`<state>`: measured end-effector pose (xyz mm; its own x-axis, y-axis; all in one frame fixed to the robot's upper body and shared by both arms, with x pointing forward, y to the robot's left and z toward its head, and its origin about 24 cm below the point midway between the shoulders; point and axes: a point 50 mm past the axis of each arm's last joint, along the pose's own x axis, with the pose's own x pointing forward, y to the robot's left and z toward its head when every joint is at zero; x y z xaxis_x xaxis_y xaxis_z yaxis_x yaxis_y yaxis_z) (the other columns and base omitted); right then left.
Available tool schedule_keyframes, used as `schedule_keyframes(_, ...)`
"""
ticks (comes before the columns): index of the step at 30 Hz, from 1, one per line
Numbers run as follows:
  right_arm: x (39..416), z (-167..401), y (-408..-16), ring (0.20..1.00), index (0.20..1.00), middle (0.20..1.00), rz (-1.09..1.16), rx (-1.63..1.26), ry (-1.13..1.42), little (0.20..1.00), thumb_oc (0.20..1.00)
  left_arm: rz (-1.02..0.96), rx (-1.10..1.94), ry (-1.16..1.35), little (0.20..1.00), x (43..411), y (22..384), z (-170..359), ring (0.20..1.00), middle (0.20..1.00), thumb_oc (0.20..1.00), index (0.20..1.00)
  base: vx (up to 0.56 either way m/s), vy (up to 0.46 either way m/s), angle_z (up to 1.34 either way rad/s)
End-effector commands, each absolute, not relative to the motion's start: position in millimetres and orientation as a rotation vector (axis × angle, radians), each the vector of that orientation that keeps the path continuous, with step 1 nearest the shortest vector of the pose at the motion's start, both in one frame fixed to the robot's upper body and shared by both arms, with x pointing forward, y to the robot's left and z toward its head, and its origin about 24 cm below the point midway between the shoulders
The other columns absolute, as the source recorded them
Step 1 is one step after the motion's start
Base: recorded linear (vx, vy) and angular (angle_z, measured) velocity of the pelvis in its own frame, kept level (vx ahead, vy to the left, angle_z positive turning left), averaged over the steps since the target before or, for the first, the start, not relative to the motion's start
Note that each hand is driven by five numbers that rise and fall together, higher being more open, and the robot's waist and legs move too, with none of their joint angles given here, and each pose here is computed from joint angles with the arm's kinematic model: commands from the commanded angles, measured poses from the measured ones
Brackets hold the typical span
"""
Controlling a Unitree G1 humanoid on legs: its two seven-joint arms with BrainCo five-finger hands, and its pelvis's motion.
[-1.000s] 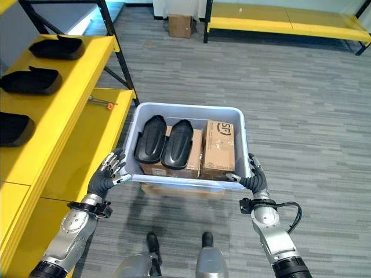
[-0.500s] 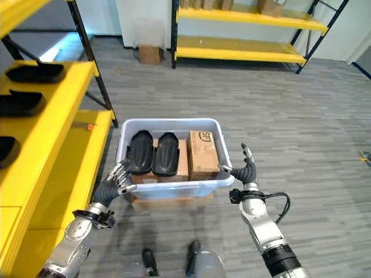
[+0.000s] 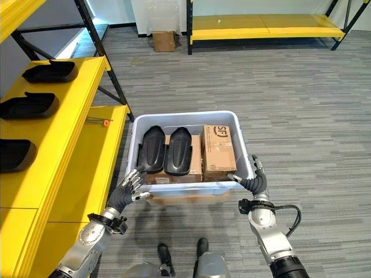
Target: Move parts from the plastic box to the shelf.
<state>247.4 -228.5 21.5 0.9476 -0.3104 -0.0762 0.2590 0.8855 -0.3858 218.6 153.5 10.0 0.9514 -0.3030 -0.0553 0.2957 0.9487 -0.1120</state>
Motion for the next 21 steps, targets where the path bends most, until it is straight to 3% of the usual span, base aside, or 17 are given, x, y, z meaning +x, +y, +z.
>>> schedule_keyframes(1,267,48,-220,1.000,1.000,1.000,-0.284,-0.362,-0.006,1.000,1.000,-0.372,-0.068,-0.056,1.000,227,145,33,1.000,1.000,1.000,1.000,0.05,-0.113,0.02)
schedule_keyframes(7,264,54,-222,1.000,1.000,1.000,-0.246,-0.378,-0.044,1.000,1.000,-0.334,-0.071,-0.077,1.000,235,150,36,1.000,1.000,1.000,1.000,0.07,-0.126,0.07)
schedule_keyframes(14,272,58,-229,1.000,1.000,1.000,-0.258,-0.422,-0.017,1.000,1.000,-0.356,-0.133,-0.037,1.000,240,144,29,1.000,1.000,1.000,1.000,0.23,0.577,-0.47)
schedule_keyframes(21,272,51,-221,1.000,1.000,1.000,-0.261,-0.399,-0.005,1.000,1.000,-0.324,-0.134,-0.007,1.000,239,147,26,1.000,1.000,1.000,1.000,0.12,0.169,0.08)
